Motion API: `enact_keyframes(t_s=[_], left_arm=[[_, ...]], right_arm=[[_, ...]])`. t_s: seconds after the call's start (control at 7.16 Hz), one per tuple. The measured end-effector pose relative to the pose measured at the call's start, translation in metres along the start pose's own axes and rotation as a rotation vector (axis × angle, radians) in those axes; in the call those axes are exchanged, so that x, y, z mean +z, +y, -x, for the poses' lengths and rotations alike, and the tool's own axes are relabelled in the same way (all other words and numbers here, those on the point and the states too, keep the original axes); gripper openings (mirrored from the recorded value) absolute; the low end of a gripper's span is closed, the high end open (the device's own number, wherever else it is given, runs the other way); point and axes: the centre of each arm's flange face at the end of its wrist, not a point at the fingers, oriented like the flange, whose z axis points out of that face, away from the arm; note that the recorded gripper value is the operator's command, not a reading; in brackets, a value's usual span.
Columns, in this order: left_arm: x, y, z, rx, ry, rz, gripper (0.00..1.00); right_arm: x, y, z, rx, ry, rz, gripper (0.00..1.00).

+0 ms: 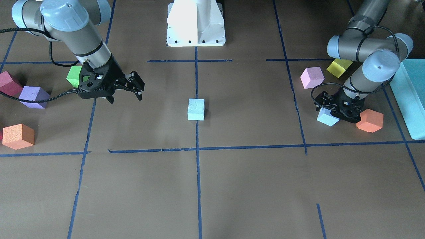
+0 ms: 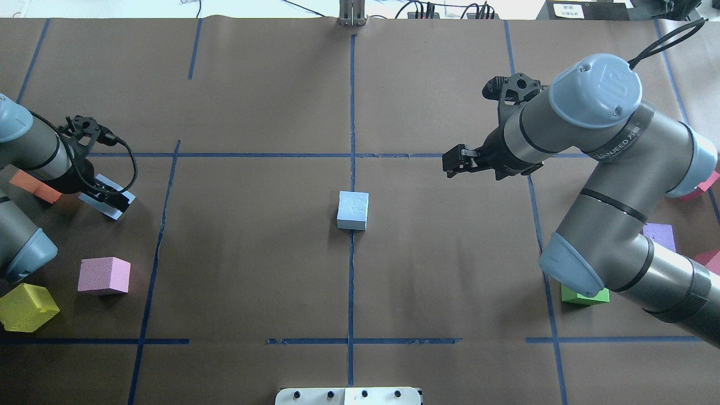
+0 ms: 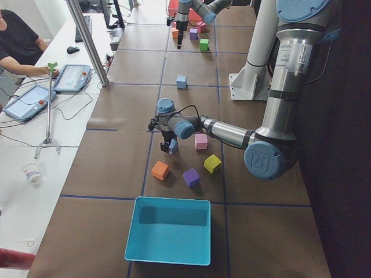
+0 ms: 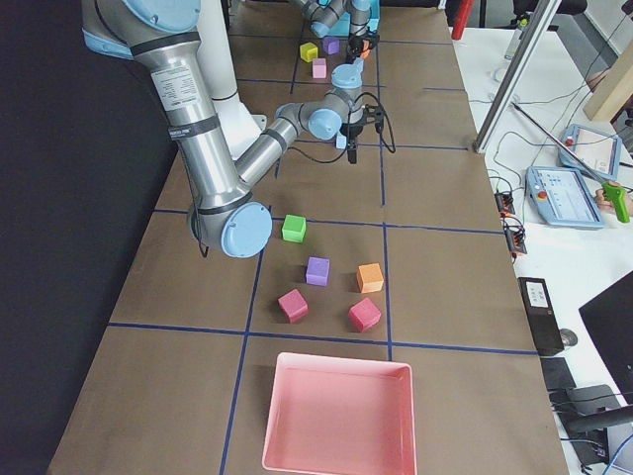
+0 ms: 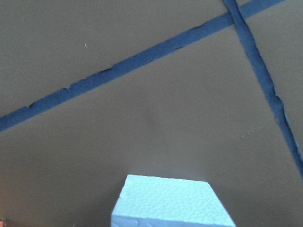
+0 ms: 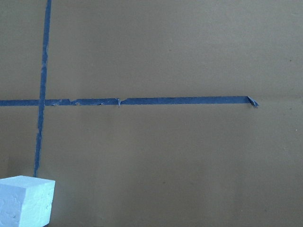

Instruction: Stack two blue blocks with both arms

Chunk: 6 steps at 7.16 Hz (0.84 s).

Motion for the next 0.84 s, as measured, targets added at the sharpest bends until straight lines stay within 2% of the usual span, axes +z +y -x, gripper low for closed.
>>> enact_keyframes(t_s=[0.28, 0.56, 0.7, 0.84], left_arm=[[-0.002, -0.002, -0.002, -0.001, 0.000, -0.007, 0.28], [-0.031, -0.019, -0.029, -0.033, 0.021, -0.065, 0.23], [-0.055, -0.041, -0.056, -0.090, 0.039, -0.093, 0.24], [-0.080, -0.073, -0.094, -0.141, 0.045, -0.092, 0.24]], right_arm=[[0.000, 0.000, 0.000, 0.000, 0.001, -0.001, 1.00], [-0.001, 0.000, 0.001, 0.001, -0.002, -0.003, 1.00], [-0.005, -0.003, 0.000, 0.004, -0.004, -0.009, 1.00], [-0.013, -0.012, -0.008, 0.017, -0.006, -0.020, 1.00]])
